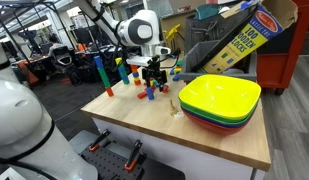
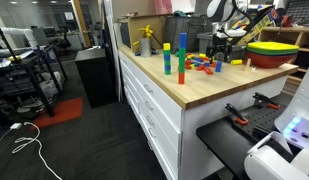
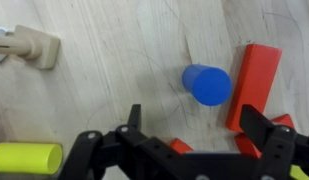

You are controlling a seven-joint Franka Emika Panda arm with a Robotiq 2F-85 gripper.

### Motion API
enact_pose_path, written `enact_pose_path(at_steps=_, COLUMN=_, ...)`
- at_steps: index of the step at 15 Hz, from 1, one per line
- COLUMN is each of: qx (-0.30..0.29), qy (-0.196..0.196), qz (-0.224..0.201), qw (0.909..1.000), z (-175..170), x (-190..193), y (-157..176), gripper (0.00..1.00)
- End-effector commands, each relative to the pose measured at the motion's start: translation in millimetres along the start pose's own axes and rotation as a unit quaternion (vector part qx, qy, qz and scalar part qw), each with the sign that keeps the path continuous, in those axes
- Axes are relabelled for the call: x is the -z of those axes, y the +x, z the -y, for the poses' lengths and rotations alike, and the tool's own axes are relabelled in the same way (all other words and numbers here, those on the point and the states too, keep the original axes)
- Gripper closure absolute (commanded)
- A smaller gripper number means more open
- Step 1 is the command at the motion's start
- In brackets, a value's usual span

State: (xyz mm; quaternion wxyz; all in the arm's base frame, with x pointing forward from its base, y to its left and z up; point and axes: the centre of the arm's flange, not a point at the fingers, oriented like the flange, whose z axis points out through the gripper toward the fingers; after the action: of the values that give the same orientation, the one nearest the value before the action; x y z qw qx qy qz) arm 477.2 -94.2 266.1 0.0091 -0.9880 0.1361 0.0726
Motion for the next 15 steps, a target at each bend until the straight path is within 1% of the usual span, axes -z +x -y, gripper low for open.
enact_pose_path(at_steps=1, qx=-0.005, qy=0.018, qz=-0.021, qw=0.9996, z=-14, x=-4, y=-14, gripper=0.00)
enact_pose_path(at_steps=7, qx=-0.002, qy=0.016, qz=-0.040, qw=0.9991, z=-13, x=-14, y=-30, gripper=0.00)
enact_pose_path(at_steps=9, qx=0.002, qy=0.018, qz=-0.047, qw=0.9987, z=-13, x=-15, y=-40, gripper=0.00)
enact_pose_path(at_steps=15, qx=0.005, qy=0.023, qz=-0.059, qw=0.9979, z=-14, x=-12, y=-53, gripper=0.00)
